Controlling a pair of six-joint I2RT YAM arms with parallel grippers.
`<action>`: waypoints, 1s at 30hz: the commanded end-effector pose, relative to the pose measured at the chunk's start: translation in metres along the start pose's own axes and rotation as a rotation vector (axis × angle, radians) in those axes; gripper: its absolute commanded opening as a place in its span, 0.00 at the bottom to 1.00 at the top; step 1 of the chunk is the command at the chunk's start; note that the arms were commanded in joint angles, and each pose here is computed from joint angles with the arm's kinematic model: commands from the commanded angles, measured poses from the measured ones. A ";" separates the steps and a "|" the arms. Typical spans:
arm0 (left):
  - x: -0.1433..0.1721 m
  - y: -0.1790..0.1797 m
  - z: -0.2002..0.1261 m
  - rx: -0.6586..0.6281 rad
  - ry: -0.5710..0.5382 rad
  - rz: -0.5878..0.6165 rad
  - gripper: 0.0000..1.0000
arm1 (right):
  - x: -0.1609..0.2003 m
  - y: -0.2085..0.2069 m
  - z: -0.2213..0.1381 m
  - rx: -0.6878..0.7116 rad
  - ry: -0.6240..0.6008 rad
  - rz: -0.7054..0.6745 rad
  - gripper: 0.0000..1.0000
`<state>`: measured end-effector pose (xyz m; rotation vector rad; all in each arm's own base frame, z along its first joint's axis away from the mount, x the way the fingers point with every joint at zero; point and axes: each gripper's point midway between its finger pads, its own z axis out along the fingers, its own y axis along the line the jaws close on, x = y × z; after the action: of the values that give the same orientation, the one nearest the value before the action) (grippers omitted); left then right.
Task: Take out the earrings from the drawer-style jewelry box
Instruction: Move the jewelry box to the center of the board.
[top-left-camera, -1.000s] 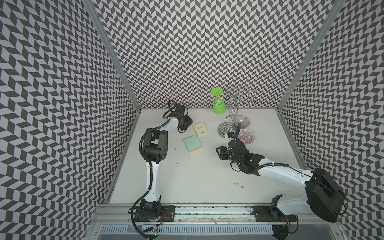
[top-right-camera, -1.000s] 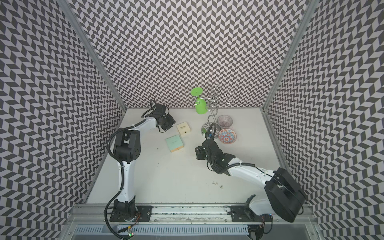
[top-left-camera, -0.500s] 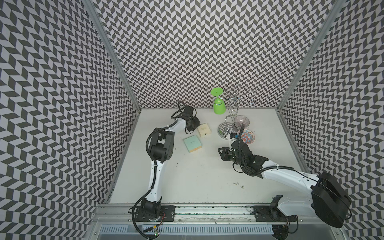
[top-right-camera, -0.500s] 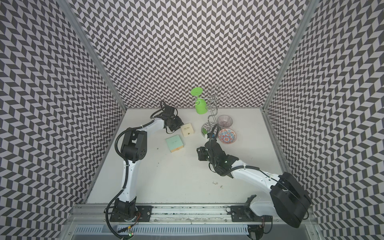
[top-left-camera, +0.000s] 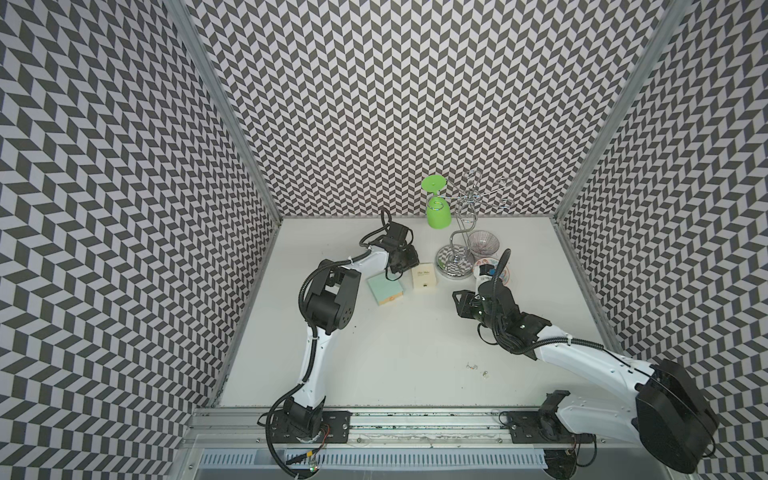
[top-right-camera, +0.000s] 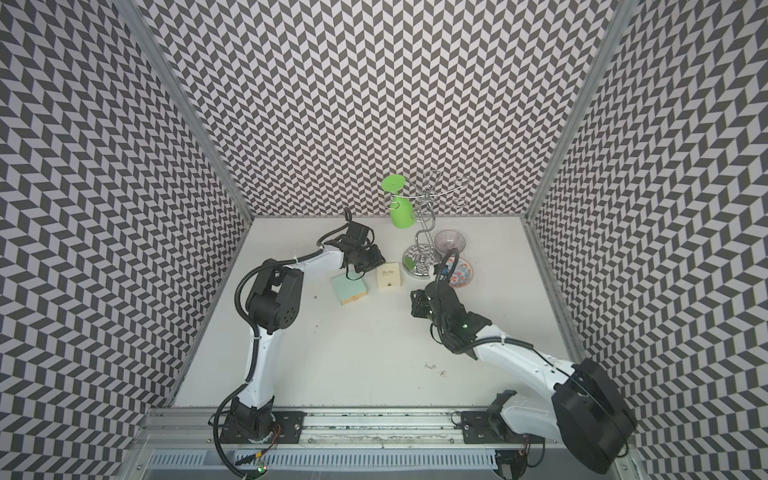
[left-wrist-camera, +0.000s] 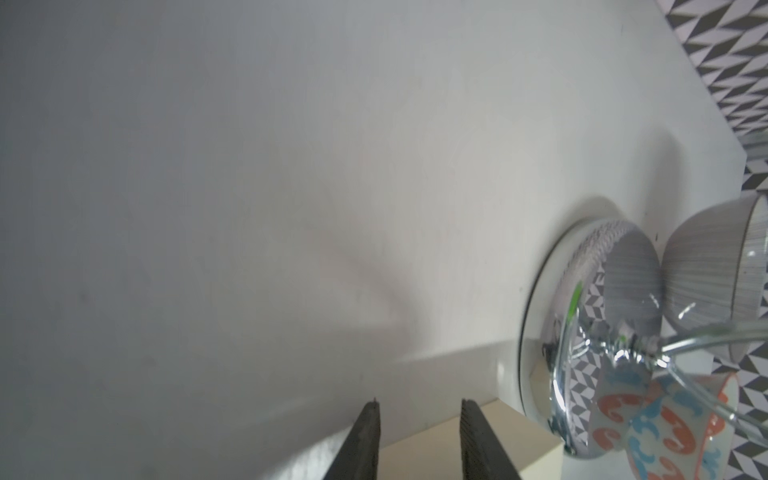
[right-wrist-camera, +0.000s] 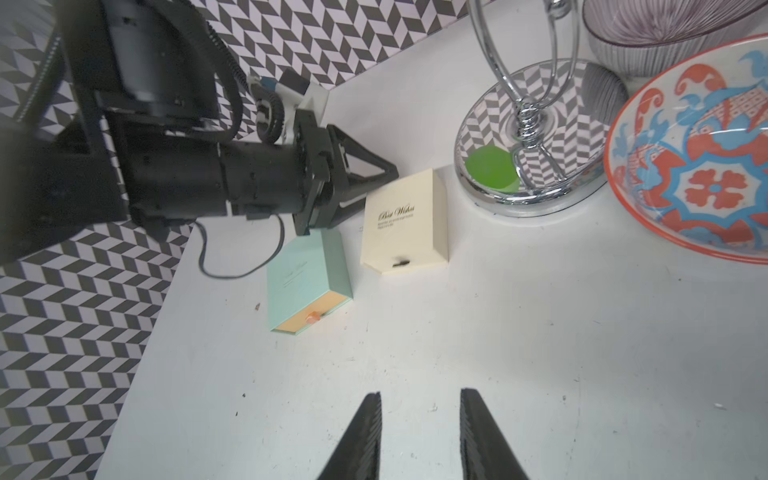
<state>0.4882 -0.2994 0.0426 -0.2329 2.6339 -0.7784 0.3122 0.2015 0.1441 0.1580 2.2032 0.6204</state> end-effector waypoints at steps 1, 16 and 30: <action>0.007 -0.017 -0.017 0.020 -0.032 0.051 0.34 | -0.018 -0.002 -0.005 0.003 -0.059 0.016 0.33; 0.079 -0.044 -0.036 0.100 0.021 0.113 0.35 | 0.039 -0.038 0.006 0.109 0.232 -0.035 0.34; 0.105 -0.068 -0.042 0.141 0.038 0.189 0.37 | 0.026 -0.062 0.018 0.198 0.204 -0.075 0.34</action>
<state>0.3778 -0.3600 0.0547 0.0397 2.6435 -0.8967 0.2927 0.1649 0.0747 0.1013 2.5160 0.4004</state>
